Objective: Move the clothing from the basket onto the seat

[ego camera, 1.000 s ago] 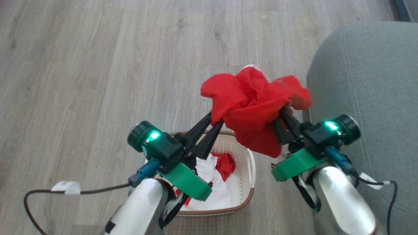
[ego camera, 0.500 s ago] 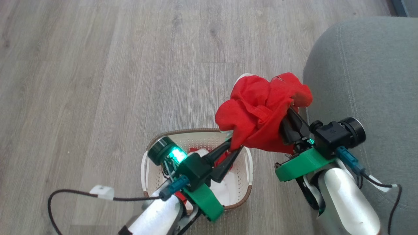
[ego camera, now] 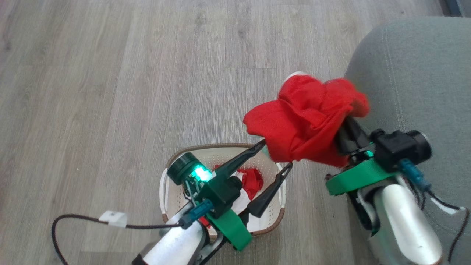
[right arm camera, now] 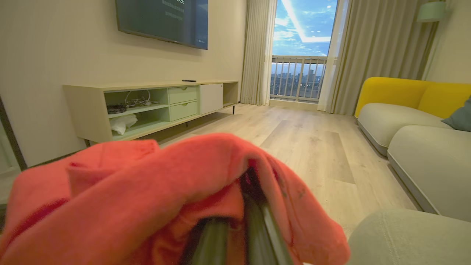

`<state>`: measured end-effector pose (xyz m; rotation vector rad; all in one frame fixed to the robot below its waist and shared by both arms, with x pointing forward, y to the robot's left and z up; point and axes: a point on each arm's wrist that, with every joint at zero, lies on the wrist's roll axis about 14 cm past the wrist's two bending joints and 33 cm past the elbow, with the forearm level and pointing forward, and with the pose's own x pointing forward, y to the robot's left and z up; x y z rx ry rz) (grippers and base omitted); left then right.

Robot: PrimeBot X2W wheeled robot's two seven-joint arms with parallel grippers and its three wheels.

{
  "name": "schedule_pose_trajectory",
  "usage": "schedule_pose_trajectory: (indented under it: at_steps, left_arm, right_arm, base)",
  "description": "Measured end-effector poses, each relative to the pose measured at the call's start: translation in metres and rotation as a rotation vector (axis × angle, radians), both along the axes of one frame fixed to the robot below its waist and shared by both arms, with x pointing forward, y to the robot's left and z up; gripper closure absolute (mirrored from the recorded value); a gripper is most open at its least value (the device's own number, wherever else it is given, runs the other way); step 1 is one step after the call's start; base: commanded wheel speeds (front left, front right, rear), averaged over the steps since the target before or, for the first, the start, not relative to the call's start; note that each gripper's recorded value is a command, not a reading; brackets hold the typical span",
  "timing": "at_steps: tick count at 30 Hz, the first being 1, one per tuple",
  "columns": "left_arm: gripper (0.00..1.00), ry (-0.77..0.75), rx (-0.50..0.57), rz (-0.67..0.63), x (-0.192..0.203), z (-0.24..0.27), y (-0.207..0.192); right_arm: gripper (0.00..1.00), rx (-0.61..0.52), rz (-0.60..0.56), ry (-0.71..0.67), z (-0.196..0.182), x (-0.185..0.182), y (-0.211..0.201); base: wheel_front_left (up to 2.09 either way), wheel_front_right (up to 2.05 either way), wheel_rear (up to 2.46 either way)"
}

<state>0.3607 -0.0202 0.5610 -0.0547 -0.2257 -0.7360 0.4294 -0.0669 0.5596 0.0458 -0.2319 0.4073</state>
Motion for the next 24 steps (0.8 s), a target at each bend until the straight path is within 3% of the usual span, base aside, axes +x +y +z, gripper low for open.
schedule_pose_trajectory:
  at_steps: [9,14,24]
  left_arm:
    - [0.00,0.036,0.035,-0.002,-0.012,-0.017,0.004]
    - [0.00,0.094,-0.001,0.002,-0.016,-0.026,0.006]
    - [0.00,0.129,0.003,-0.026,-0.021,-0.036,-0.001]
  right_arm:
    - [1.00,0.038,-0.155,-0.005,0.005,0.009,-0.052]
    - [1.00,0.070,-0.229,0.056,-0.014,0.003,-0.077]
    - [1.00,0.092,-0.262,0.101,-0.028,-0.002,-0.088]
  base:
    - [0.00,0.00,0.00]
    - [0.00,0.00,0.00]
    - [0.00,0.00,0.00]
